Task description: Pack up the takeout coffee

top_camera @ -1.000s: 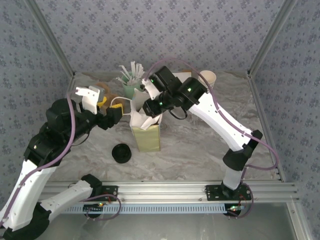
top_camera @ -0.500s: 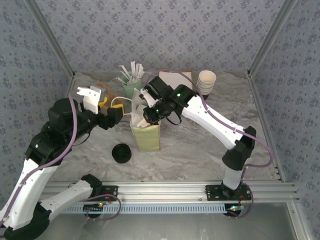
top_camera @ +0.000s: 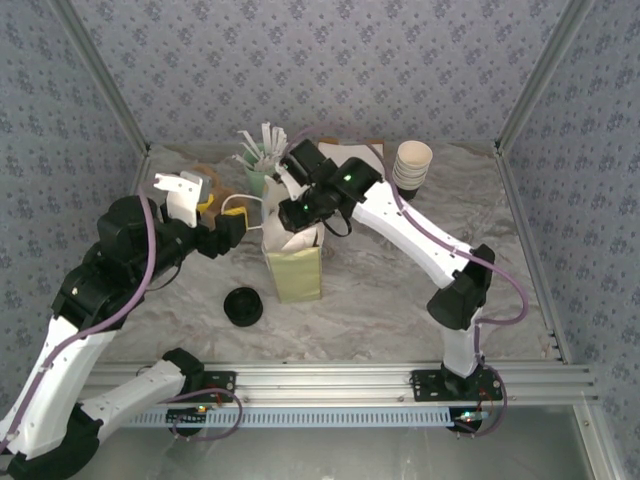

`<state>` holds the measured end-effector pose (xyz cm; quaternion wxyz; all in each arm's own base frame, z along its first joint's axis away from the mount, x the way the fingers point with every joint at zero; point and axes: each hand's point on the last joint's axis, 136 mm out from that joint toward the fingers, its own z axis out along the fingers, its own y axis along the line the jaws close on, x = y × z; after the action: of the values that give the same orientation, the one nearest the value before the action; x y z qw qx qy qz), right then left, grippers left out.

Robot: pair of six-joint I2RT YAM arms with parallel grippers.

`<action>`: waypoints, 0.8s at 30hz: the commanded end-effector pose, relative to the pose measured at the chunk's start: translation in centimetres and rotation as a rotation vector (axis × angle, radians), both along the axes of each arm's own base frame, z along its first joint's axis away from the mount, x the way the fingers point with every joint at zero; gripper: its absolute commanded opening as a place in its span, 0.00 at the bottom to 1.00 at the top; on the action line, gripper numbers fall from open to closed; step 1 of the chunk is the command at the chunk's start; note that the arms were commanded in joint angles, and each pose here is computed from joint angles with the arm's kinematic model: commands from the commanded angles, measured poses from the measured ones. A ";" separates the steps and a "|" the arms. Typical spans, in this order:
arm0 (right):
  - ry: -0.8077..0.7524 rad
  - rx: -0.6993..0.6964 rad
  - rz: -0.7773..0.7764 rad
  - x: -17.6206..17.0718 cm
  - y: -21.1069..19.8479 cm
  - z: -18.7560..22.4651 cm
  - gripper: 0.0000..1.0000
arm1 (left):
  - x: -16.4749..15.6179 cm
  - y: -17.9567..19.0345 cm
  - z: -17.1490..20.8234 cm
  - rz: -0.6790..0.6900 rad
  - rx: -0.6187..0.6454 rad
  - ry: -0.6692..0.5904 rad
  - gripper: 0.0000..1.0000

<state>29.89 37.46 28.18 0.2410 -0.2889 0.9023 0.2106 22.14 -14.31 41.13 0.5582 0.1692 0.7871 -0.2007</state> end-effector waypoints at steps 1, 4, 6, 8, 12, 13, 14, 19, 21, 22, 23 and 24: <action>-0.088 0.088 0.007 -0.6 -1.4 5.9 0.26 | 1.2 0.8 0.0 0.080 -0.003 -0.009 0.77; -0.189 0.135 -0.024 -0.6 -3.3 9.8 0.34 | 2.4 2.0 0.0 0.171 0.013 -0.023 0.81; -0.259 0.146 -0.076 -0.3 -5.5 11.7 0.38 | 3.3 3.3 0.3 0.269 0.009 -0.046 0.86; -0.329 0.149 -0.139 0.0 -8.2 13.1 0.42 | 4.1 5.1 0.3 0.373 0.008 -0.064 0.91; -0.422 0.164 -0.327 0.8 -14.9 14.1 0.46 | 5.7 8.8 -0.6 0.532 -0.014 -0.062 0.99; -0.439 0.156 -0.393 1.0 -17.2 13.8 0.46 | 6.0 10.1 -1.0 0.580 -0.019 -0.041 0.99; -0.454 0.158 -0.451 0.8 -19.4 13.8 0.47 | 6.4 11.4 -1.5 0.625 -0.022 -0.022 0.99; -0.484 0.129 -0.711 -0.1 -28.5 10.6 0.59 | 7.5 17.3 -4.4 0.828 -0.057 0.004 0.99; -0.488 0.098 -0.798 -0.4 -31.3 8.5 0.65 | 7.9 19.1 -6.5 0.890 -0.082 0.016 0.99; -0.483 0.074 -0.850 -0.5 -32.9 7.0 0.68 | 8.2 19.9 -7.8 0.916 -0.098 0.022 0.99; -0.474 0.057 -0.900 -0.5 -34.3 5.5 0.70 | 8.4 20.6 -9.2 0.938 -0.107 0.025 0.99; -0.453 0.036 -0.935 -0.5 -35.3 3.6 0.74 | 8.6 21.0 -10.3 0.954 -0.112 0.024 0.99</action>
<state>28.71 4.61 34.10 0.5005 0.0633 0.8615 0.0572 29.84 5.99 31.37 0.5595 -0.2174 0.7979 0.0546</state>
